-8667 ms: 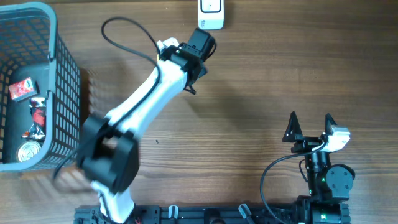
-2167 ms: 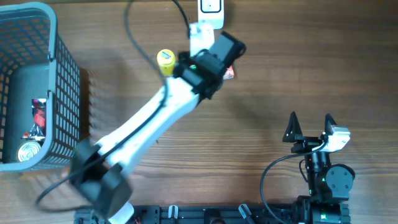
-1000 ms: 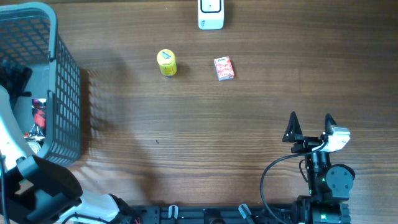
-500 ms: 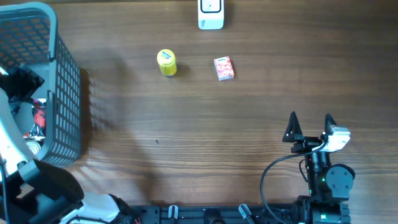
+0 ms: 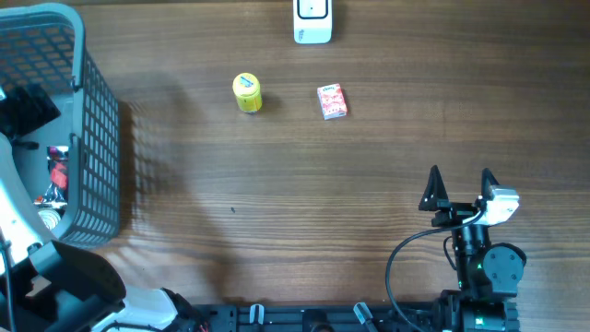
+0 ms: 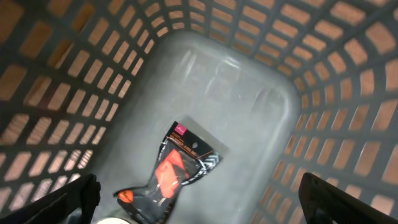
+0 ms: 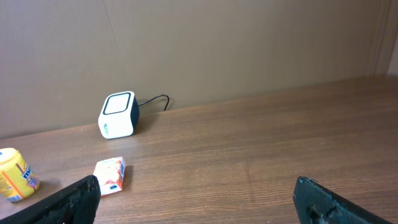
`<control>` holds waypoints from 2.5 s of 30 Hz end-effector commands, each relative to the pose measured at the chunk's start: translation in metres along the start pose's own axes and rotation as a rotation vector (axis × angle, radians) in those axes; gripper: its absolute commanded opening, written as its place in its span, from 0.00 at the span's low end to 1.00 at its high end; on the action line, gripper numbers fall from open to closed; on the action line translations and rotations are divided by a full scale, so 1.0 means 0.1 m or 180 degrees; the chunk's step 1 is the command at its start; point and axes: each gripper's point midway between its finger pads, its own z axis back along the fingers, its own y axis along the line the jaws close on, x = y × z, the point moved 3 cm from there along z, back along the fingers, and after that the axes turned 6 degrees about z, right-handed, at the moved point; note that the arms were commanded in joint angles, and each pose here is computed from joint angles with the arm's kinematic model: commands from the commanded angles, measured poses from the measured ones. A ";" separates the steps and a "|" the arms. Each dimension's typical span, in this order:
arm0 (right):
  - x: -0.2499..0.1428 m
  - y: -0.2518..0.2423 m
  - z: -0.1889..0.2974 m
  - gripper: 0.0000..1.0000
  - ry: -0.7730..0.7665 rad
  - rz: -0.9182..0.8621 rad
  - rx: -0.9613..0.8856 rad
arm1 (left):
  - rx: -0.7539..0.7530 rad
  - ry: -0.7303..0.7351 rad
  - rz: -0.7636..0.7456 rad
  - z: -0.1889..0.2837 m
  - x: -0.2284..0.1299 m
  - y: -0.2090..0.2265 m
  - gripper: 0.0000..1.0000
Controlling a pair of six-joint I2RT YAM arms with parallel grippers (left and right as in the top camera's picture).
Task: Scan the item barcode
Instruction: 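Move the left gripper back into the basket toward the hex wrench package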
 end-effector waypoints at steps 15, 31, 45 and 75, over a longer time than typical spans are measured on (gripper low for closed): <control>0.00 0.01 0.00 1.00 -0.0001 -0.0021 0.0017 | -0.0645 0.1030 -0.0047 -0.64 -0.68 0.19 1.00; 0.00 0.01 0.00 1.00 -0.0001 -0.0020 0.0017 | -0.0259 -0.1163 0.0050 0.33 0.46 0.36 1.00; 0.00 0.01 0.00 1.00 -0.0001 -0.0020 0.0016 | -0.0364 -0.1402 -0.0132 0.39 0.57 0.23 1.00; 0.00 0.01 0.00 1.00 -0.0001 -0.0021 0.0017 | -0.0094 -0.3028 -0.0550 1.71 0.19 -0.28 1.00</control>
